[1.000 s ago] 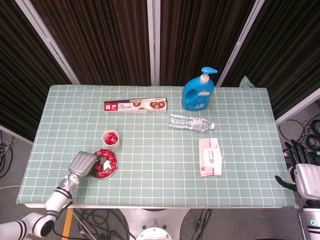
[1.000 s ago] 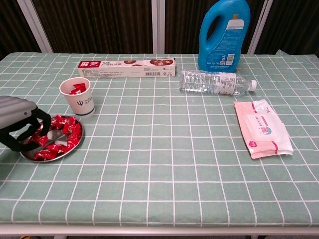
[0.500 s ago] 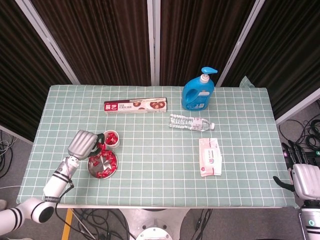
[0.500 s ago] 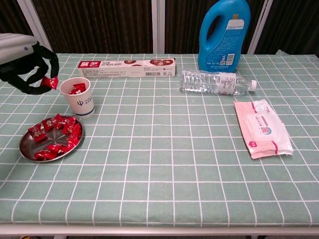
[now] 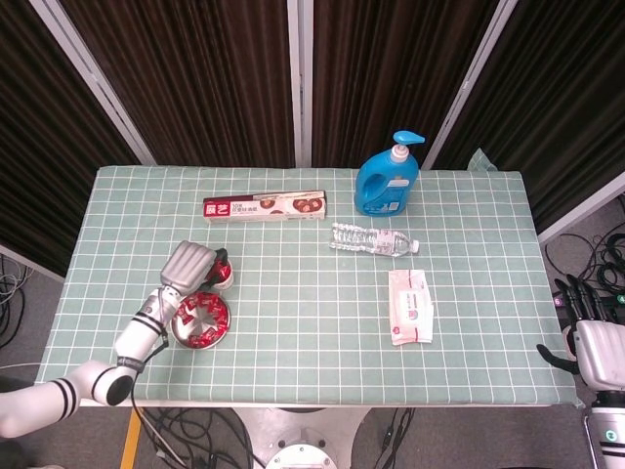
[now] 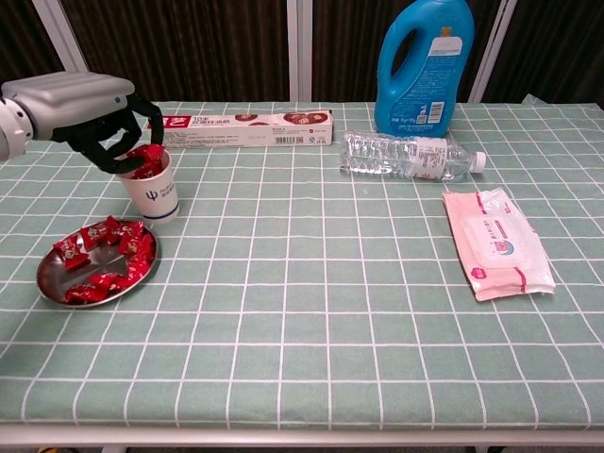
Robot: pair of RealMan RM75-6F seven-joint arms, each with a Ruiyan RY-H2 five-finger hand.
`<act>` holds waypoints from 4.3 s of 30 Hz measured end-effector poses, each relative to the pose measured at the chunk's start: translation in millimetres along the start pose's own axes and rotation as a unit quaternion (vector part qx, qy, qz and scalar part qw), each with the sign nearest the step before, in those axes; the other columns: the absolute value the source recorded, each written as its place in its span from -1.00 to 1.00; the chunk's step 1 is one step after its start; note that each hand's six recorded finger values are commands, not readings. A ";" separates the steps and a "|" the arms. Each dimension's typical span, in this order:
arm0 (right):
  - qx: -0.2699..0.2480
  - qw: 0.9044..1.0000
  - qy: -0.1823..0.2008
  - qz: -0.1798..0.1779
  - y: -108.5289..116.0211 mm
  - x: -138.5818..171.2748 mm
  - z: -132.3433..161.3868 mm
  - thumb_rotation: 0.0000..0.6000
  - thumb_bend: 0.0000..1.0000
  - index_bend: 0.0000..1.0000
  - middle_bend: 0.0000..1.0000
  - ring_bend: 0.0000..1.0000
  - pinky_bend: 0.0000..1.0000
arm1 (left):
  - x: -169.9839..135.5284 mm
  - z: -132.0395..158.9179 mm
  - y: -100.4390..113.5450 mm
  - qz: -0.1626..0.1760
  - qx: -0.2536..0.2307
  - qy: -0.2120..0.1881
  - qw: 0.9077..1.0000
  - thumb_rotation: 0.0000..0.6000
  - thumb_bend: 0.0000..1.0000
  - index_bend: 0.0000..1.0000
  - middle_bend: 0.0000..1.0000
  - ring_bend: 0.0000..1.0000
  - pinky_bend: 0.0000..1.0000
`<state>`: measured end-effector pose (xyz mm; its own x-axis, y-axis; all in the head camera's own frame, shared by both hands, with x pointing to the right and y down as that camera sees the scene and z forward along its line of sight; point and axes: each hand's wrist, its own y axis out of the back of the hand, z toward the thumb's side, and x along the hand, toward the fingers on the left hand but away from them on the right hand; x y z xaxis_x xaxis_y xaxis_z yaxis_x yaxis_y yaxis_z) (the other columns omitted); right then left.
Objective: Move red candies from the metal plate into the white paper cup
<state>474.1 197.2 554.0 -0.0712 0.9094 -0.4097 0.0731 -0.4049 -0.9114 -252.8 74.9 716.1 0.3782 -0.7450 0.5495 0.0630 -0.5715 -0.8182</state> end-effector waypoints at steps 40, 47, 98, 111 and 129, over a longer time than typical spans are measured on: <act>0.001 1.000 0.014 0.000 0.5 0.0 11.4 1.00 -0.86 -1.00 -0.97 -1.00 -0.34 | -86.3 -46.1 -81.4 -0.043 0.096 -0.001 0.994 1.00 -0.32 -0.08 0.64 0.80 1.00; 0.002 1.000 0.012 0.000 0.9 0.0 11.6 1.00 -0.86 -1.00 -0.97 -1.00 -0.34 | -82.3 -46.9 -88.1 -0.048 0.100 -0.001 0.994 1.00 -0.32 -0.02 0.64 0.80 1.00; -0.001 1.000 -0.004 0.003 -0.6 -2.0 -0.2 1.00 -0.86 -1.00 -0.97 -1.00 -0.33 | 2.6 -2.7 -4.0 0.015 0.034 -0.010 0.999 1.00 -0.32 -0.44 0.62 0.80 1.00; 0.000 1.000 0.004 0.003 -0.5 -3.9 3.4 1.00 -0.86 -1.00 -0.97 -1.00 -0.33 | -61.5 -28.4 3.7 0.076 -0.018 0.016 0.997 1.00 -0.33 -0.28 0.62 0.78 1.00; -0.002 1.000 0.006 0.001 0.8 0.7 4.6 1.00 -0.86 -1.00 -0.97 -1.00 -0.33 | -71.8 -31.9 -75.4 -0.065 0.012 0.029 0.997 1.00 -0.33 -0.29 0.64 0.78 1.00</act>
<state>469.5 197.0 552.9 -0.0598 0.9092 -0.4120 0.0772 -0.4072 -0.9100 -314.2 160.5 743.8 0.3106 -0.6851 0.6589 0.1301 -0.6560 -0.7434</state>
